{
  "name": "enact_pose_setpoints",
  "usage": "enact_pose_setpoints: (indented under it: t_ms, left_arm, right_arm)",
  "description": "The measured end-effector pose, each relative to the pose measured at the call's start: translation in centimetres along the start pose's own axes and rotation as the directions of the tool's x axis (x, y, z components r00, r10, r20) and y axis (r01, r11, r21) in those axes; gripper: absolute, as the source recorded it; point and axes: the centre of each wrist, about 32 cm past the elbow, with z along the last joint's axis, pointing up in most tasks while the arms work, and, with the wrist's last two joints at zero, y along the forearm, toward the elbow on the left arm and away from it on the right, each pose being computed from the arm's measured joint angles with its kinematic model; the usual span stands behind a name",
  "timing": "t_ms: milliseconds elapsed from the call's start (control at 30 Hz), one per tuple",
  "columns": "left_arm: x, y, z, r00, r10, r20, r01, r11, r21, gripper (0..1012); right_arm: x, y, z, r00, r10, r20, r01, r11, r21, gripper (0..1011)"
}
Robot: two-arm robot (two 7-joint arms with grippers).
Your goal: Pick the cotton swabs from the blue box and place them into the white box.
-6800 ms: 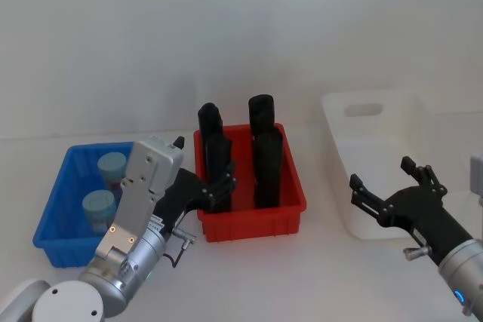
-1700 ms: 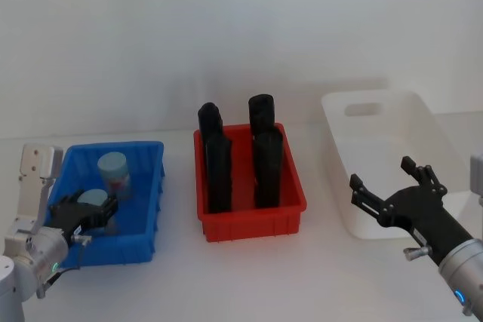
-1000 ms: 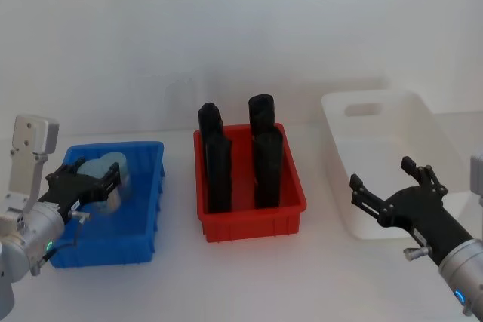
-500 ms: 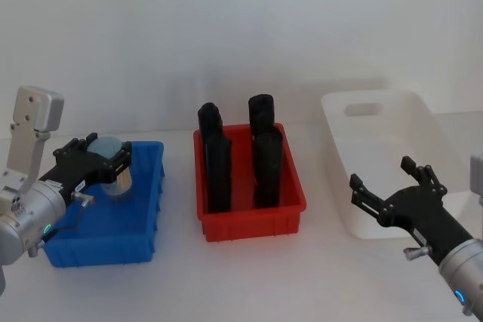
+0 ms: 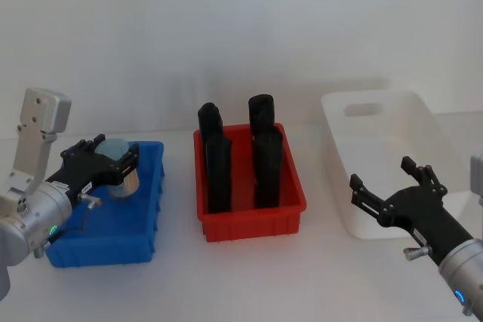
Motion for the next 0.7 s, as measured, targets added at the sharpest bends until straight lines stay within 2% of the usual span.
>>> enact_pose_setpoints:
  t_ms: [367,533,667,700]
  left_arm:
    - [-0.18,-0.47,0.43,0.9962,-0.087,0.008,0.087,0.996,-0.02,671]
    - [-0.09,-0.85,0.34,0.9901,-0.14,0.011,0.14,0.9895,-0.037,671]
    - [-0.07,-1.3,0.27,0.9799,-0.199,0.012,0.199,0.9786,-0.051,671]
    - [-0.07,-1.3,0.27,0.9799,-0.199,0.012,0.199,0.9786,-0.051,671]
  right_arm:
    - [0.0,0.0,0.0,1.0,0.0,0.0,0.0,1.0,0.0,1002]
    - [0.0,0.0,0.0,1.0,0.0,0.0,0.0,1.0,0.0,1001]
    - [0.0,0.0,0.0,1.0,0.0,0.0,0.0,1.0,0.0,1002]
    - [0.0,0.0,0.0,1.0,0.0,0.0,0.0,1.0,0.0,1002]
